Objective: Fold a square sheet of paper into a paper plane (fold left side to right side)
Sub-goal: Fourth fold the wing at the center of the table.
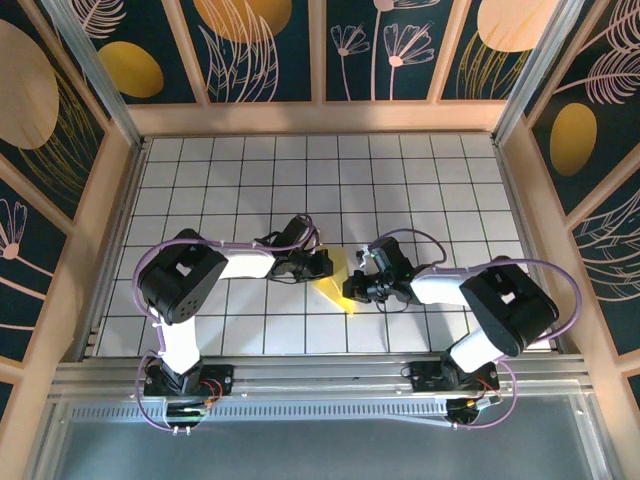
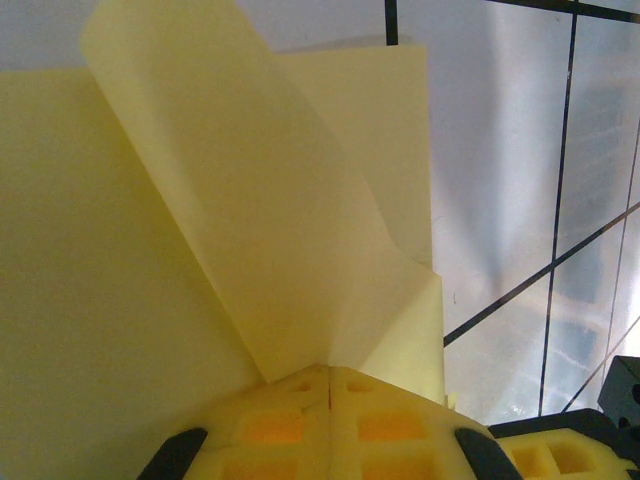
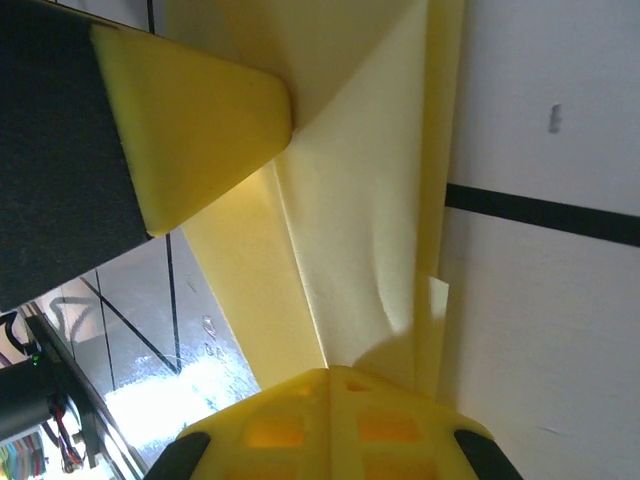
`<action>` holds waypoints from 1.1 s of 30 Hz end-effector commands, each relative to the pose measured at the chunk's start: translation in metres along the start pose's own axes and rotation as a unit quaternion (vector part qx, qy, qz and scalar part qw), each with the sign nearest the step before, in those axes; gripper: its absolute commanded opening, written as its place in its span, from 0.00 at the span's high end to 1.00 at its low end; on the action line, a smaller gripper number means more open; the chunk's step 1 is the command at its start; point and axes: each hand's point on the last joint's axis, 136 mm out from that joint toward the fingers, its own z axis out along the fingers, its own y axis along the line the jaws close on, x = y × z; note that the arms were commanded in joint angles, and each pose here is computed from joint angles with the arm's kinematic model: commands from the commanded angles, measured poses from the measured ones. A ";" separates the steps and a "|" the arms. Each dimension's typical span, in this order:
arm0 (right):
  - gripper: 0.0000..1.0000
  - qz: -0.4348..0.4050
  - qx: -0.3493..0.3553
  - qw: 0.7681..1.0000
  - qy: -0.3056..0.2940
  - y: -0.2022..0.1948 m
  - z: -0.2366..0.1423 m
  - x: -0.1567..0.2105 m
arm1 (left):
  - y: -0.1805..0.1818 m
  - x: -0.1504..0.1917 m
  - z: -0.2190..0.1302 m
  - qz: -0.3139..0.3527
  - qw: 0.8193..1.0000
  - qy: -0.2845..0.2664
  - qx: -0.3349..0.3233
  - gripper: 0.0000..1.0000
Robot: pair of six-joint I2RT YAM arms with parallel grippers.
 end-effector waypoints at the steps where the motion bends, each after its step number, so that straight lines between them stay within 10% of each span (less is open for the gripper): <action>1: 1.00 0.012 0.036 0.999 0.020 -0.023 0.003 0.016 | 0.041 0.016 0.009 -0.023 0.997 0.017 -0.073 1.00; 33: 1.00 0.044 0.183 0.980 0.058 -0.082 0.003 0.043 | -0.034 0.022 -0.004 -0.014 0.995 0.032 0.090 0.99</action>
